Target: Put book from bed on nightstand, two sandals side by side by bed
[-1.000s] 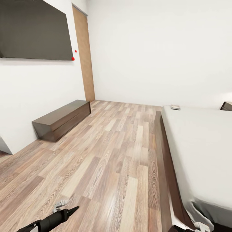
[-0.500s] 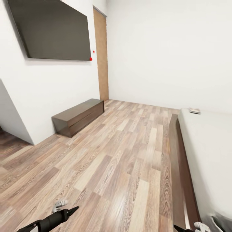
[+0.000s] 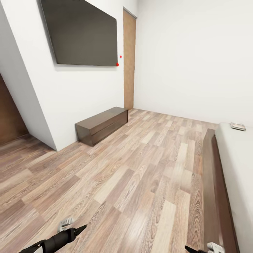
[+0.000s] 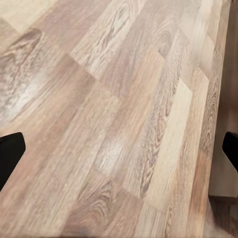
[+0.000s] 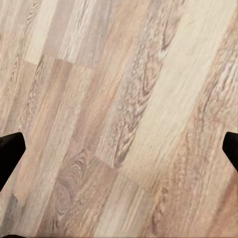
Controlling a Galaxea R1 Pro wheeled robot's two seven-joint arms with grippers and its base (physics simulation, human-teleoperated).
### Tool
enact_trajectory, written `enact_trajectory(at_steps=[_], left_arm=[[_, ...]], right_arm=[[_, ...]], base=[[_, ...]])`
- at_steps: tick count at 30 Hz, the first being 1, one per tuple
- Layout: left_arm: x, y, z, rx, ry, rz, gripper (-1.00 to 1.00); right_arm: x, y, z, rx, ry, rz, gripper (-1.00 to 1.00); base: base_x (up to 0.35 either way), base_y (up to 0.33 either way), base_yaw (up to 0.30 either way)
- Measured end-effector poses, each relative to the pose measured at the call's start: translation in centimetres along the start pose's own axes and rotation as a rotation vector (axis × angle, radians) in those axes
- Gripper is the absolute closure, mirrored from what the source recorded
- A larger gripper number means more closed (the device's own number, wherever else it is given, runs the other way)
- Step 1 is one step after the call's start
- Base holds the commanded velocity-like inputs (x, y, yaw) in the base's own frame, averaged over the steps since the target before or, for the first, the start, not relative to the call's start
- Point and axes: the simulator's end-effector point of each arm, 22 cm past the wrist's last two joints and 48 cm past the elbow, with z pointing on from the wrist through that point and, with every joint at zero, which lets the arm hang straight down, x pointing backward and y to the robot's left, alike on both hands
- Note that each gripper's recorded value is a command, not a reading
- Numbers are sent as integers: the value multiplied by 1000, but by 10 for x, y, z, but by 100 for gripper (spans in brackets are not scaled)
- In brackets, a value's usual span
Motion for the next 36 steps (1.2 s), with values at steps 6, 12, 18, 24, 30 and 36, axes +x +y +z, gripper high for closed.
enact_trajectory(at_steps=[6, 12, 18, 24, 30, 36], left_arm=[[1, -3, 2, 5, 0, -1, -100], [2, -4, 3, 6, 0, -1, -100], [2, -3, 4, 1, 0, -1, -100], [5, -5, 8, -13, 2, -5, -100], [5, -5, 9, -14, 2, -5, -100], [5, -5, 9, -15, 2, -5, -100]], right_arm=[[17, 4, 4, 0, 24, 24, -100], [19, 4, 4, 1, 28, 27, -100], [19, 4, 4, 1, 27, 27, -100], [19, 4, 4, 0, 27, 27, -100], [19, 4, 4, 0, 27, 27, -100], [19, 4, 4, 0, 27, 27, -100]], base=[[0, 0, 290], [0, 0, 265], [0, 0, 142], [0, 0, 17], [0, 0, 2], [0, 0, 0]])
